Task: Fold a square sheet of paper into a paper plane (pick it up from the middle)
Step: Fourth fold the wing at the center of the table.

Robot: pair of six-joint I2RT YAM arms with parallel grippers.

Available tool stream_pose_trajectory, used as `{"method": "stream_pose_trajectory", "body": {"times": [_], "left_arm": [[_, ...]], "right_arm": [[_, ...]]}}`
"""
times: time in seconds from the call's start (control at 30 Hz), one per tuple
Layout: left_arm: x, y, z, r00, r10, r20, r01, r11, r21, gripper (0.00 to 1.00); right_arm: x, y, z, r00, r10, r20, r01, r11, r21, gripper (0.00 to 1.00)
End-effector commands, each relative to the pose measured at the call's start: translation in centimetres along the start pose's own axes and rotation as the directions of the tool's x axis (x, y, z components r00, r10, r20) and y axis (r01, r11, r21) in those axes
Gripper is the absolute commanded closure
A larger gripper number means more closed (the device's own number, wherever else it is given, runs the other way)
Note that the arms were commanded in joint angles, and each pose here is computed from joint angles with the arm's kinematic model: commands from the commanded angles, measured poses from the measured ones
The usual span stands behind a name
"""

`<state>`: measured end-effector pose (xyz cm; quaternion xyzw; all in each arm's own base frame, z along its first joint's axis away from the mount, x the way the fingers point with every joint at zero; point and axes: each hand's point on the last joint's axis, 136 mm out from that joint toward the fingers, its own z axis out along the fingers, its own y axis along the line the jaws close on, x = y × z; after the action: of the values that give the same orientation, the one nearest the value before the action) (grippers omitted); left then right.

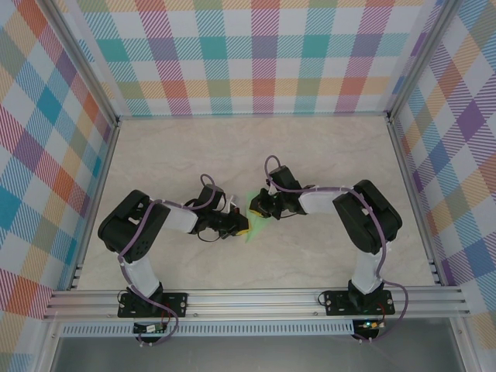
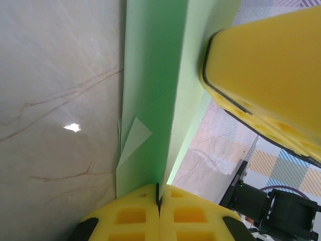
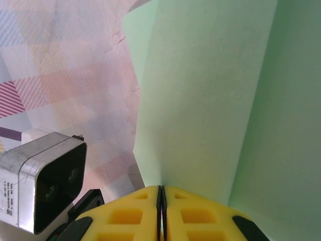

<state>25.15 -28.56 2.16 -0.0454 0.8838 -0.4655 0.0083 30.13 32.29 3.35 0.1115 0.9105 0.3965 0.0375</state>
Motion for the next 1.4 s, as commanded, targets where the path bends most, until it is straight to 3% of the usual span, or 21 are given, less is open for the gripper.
{"method": "stream_pose_trajectory", "body": {"times": [0.0, 0.23, 0.43, 0.6, 0.83, 1.07, 1.37], "left_arm": [[-0.1, 1.6, 0.1, 0.998, -0.062, -0.012, 0.061, 0.997, -0.043, 1.00], [0.1, 2.1, 0.0, 0.998, -0.058, -0.024, 0.056, 0.996, -0.071, 0.99], [0.6, 1.9, -0.4, 0.998, -0.044, -0.032, 0.042, 0.996, -0.079, 0.88], [1.1, 1.7, -0.9, 0.999, -0.023, -0.040, 0.020, 0.996, -0.088, 0.85], [1.3, 2.3, -0.9, 0.998, -0.011, -0.057, 0.003, 0.990, -0.142, 0.87], [1.5, 3.4, -1.1, 0.998, -0.004, -0.056, -0.008, 0.978, -0.209, 0.97], [2.1, 2.6, -1.2, 0.996, 0.028, -0.084, -0.044, 0.980, -0.196, 0.86]], "right_arm": [[-0.5, 0.0, 0.6, 1.000, 0.001, 0.005, -0.001, 1.000, 0.015, 0.89], [-0.5, -0.9, 1.3, 1.000, 0.018, -0.002, -0.018, 0.999, 0.045, 0.89], [-0.2, -2.4, 1.7, 0.999, 0.048, -0.016, -0.046, 0.995, 0.084, 0.89], [0.2, -3.0, 1.8, 0.998, 0.051, -0.026, -0.048, 0.994, 0.098, 0.89], [0.4, -3.3, 1.9, 0.998, 0.053, -0.033, -0.050, 0.993, 0.103, 0.89], [0.5, -3.7, 2.0, 0.998, 0.058, -0.037, -0.053, 0.992, 0.113, 0.89], [0.6, -3.8, 2.0, 0.997, 0.062, -0.038, -0.058, 0.991, 0.117, 0.89]]}}
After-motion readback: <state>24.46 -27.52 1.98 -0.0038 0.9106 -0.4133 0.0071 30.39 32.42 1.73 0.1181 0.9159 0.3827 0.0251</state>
